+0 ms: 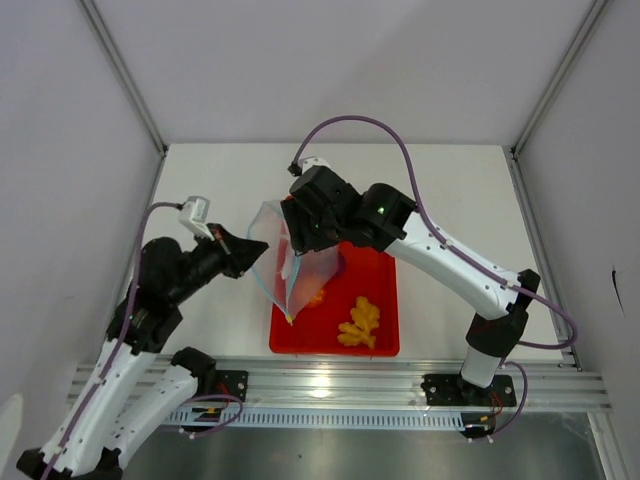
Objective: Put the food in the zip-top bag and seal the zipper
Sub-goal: Pick up the zipper food storage bag at the corner of the board.
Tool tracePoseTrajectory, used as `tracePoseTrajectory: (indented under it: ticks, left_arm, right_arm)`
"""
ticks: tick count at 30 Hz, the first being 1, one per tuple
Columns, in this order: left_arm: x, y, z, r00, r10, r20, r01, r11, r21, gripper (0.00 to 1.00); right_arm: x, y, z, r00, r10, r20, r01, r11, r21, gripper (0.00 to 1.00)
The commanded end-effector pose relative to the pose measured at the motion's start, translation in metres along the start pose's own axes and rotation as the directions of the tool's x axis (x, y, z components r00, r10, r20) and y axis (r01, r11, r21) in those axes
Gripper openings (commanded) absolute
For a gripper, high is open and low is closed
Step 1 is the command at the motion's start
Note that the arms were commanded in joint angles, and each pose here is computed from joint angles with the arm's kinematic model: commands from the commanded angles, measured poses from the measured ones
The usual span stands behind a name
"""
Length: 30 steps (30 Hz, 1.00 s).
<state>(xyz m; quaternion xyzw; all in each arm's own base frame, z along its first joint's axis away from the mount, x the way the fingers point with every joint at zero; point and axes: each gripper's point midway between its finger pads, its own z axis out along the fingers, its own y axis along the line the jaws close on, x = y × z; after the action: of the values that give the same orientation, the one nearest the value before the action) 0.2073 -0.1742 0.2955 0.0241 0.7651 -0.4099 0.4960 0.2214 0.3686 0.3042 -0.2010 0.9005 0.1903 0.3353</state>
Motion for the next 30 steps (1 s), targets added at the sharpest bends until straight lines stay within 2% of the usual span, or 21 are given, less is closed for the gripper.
tracePoseTrajectory:
  ticks: [1, 2, 4, 5, 11, 17, 21, 24, 30]
  left_arm:
    - [-0.048, -0.015, -0.039, 0.980, 0.007, 0.197, 0.005, 0.998, -0.057, 0.01]
    - [-0.061, -0.015, -0.051, 0.967, 0.014, 0.255, 0.009, 0.996, -0.086, 0.01]
    - [-0.065, -0.010, -0.062, 0.963, 0.025, 0.269, 0.013, 0.990, -0.140, 0.01]
    - [-0.074, -0.004, -0.068, 0.954, 0.029, 0.298, 0.032, 0.980, -0.199, 0.01]
    - [-0.070, 0.021, -0.079, 0.965, 0.053, 0.257, 0.043, 0.934, -0.353, 0.01]
    - [-0.050, 0.055, -0.087, 0.968, 0.038, 0.249, 0.088, 0.874, -0.478, 0.01]
    - [-0.034, 0.079, -0.092, 0.970, 0.000, 0.243, 0.141, 0.813, -0.565, 0.00]
    - [-0.027, 0.086, -0.088, 0.973, -0.017, 0.228, 0.151, 0.798, -0.583, 0.01]
    - [0.004, 0.084, -0.053, 0.992, -0.086, 0.092, 0.122, 0.846, -0.519, 0.01]
  right_arm:
    - [-0.019, -0.002, -0.023, 0.995, -0.034, 0.097, 0.036, 0.999, -0.018, 0.66]
    - [-0.021, -0.003, -0.027, 0.994, -0.036, 0.105, 0.038, 0.999, -0.017, 0.72]
    - [-0.027, -0.008, -0.036, 0.990, -0.040, 0.137, 0.041, 0.999, -0.006, 0.73]
    - [-0.030, -0.011, -0.042, 0.987, -0.039, 0.154, 0.039, 0.999, -0.001, 0.77]
    - [-0.023, -0.029, -0.048, 0.986, -0.029, 0.162, 0.024, 0.999, 0.032, 0.77]
    - [0.015, -0.035, -0.026, 0.996, -0.027, 0.091, 0.029, 0.999, -0.014, 0.76]
    - [0.054, -0.030, 0.006, 1.000, -0.024, 0.007, 0.025, 0.998, -0.066, 0.74]
    - [0.078, -0.025, 0.024, 0.999, -0.018, -0.050, 0.013, 0.994, -0.105, 0.73]
    - [0.104, -0.013, 0.057, 0.995, -0.032, -0.098, 0.020, 0.992, -0.125, 0.73]
